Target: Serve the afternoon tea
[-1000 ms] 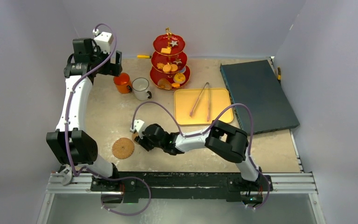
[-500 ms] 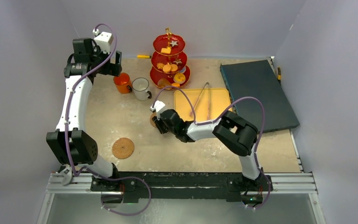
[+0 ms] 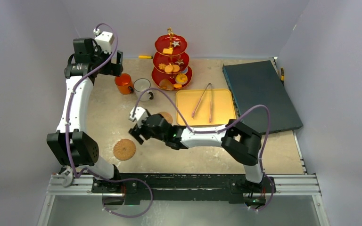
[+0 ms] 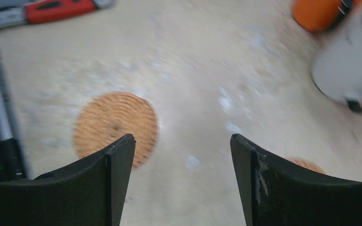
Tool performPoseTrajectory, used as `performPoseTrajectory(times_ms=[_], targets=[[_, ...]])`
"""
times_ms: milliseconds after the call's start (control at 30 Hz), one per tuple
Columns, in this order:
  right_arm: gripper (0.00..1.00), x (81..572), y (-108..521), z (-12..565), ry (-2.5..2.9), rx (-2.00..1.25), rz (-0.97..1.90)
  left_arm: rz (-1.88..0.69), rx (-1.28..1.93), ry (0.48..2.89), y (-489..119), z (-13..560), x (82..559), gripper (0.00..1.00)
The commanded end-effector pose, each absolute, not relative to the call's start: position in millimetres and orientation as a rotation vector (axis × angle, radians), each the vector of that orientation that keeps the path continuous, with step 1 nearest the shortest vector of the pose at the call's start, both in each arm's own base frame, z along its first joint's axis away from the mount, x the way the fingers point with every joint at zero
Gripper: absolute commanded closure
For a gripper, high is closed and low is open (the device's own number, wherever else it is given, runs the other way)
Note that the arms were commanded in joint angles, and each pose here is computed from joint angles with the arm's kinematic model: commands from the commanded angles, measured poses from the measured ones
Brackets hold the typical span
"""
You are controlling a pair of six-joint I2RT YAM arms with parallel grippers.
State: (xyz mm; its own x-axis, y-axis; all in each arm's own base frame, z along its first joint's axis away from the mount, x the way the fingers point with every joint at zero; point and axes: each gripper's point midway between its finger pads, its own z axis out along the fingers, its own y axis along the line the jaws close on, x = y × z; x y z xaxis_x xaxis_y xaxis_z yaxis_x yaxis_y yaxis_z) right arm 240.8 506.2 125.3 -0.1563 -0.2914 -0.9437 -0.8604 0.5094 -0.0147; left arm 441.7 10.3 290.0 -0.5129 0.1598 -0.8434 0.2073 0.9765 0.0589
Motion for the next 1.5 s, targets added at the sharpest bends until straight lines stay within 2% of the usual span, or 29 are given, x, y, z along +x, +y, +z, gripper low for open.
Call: performPoseTrajectory(times_ms=[0,267,567,800,1100,1233,1367,1467], targets=[[0.23,204,545,126,1.588,-1.206,0.758,-0.056,0.244,2.051,13,313,450,0.01],[0.31,150,578,105,1.405,-1.445,0.88,-0.04,0.249,2.039,14,318,452,0.01],[0.33,137,597,61,1.412,-1.544,0.816,-0.043,0.245,2.045,16,316,453,0.01],[0.38,158,593,31,1.512,-1.486,0.709,-0.039,0.244,2.046,17,317,454,0.01],[0.49,221,577,40,1.616,-1.305,0.709,-0.029,0.247,2.047,19,317,452,0.0],[0.51,241,573,48,1.64,-1.242,0.705,-0.02,0.251,2.04,21,320,451,0.01],[0.48,244,574,61,1.631,-1.215,0.72,-0.023,0.255,2.04,20,320,451,0.01],[0.33,247,575,86,1.637,-1.161,0.746,-0.03,0.256,2.038,19,320,451,0.01]])
